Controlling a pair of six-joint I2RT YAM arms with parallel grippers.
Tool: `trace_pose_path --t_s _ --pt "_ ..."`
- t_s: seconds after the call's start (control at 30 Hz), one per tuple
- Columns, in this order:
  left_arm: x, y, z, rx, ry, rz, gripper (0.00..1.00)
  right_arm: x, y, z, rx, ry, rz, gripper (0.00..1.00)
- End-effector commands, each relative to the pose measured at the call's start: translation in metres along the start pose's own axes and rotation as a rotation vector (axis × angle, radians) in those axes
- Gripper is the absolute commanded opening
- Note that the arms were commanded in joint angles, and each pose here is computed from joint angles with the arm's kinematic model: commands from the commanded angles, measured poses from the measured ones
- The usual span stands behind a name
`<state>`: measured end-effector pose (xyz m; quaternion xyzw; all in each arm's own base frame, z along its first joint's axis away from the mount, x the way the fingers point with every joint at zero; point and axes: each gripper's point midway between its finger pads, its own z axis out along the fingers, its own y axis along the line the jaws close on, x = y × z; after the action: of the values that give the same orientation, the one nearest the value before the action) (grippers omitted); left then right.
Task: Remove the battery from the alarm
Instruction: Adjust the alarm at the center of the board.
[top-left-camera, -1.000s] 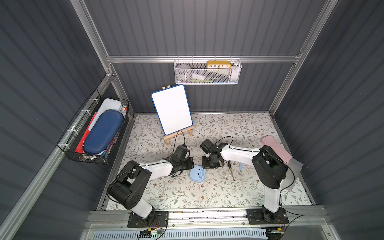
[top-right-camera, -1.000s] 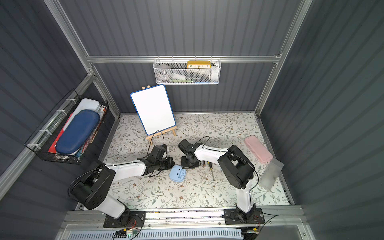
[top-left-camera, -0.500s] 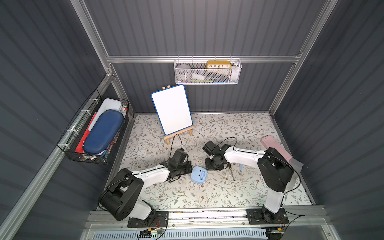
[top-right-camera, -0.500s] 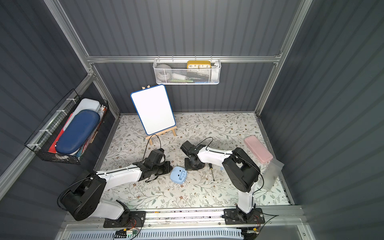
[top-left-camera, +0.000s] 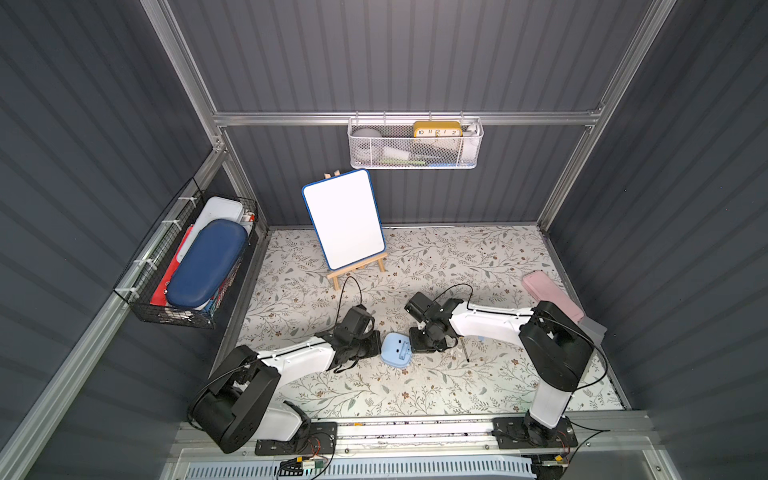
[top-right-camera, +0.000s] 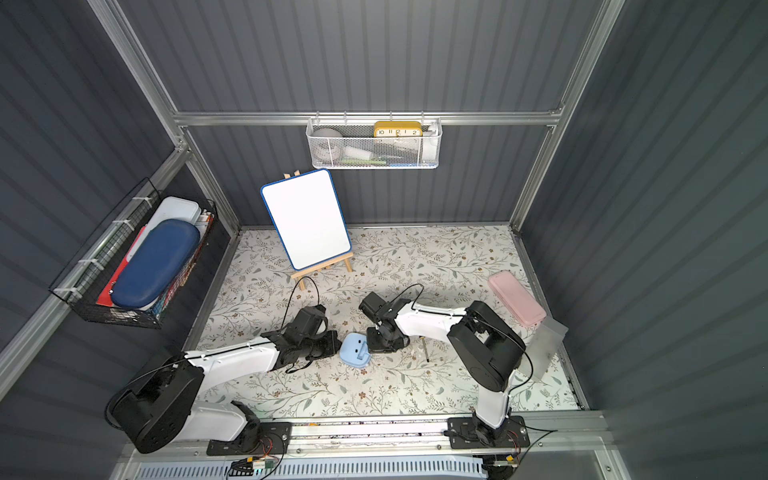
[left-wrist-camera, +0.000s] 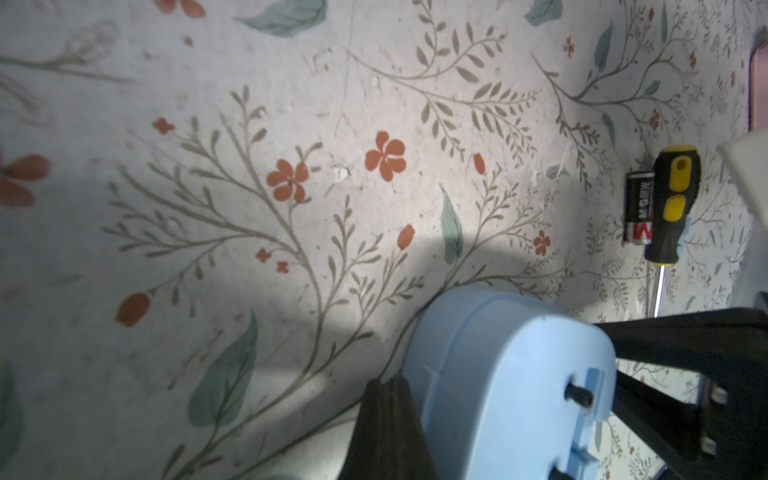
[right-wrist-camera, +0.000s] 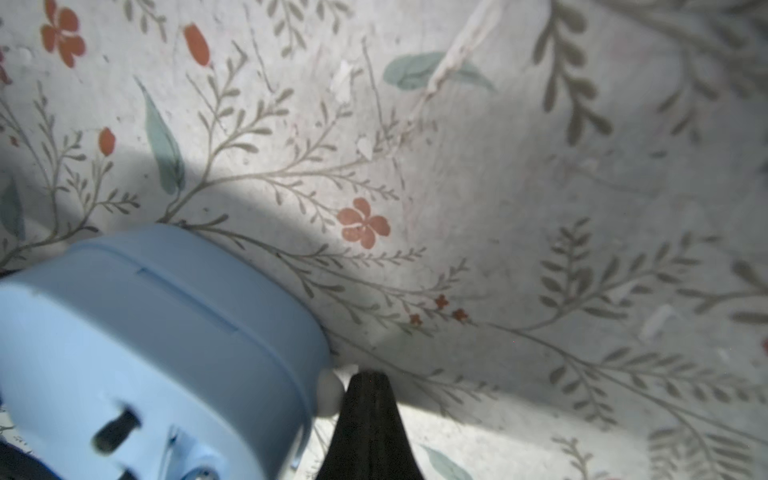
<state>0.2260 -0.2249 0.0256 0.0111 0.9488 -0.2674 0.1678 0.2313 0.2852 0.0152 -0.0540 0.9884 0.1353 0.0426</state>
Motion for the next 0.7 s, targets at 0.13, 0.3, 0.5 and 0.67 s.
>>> trace_pose_path --t_s 0.13,0.3,0.5,0.67 --pt "0.02 -0.01 -0.005 0.036 0.043 -0.018 0.0 0.005 0.003 0.003 -0.002 0.025 0.028 0.0" --pt "0.019 0.0 -0.011 -0.013 0.012 -0.052 0.0 -0.001 -0.003 -0.001 0.051 0.004 0.017 0.0" --pt "0.018 0.01 -0.017 -0.082 0.012 -0.08 0.0 -0.005 -0.038 -0.026 0.177 -0.07 0.012 0.0" --pt "-0.005 0.0 -0.027 -0.087 -0.047 -0.05 0.0 -0.024 -0.097 -0.074 0.257 -0.227 0.142 0.09"
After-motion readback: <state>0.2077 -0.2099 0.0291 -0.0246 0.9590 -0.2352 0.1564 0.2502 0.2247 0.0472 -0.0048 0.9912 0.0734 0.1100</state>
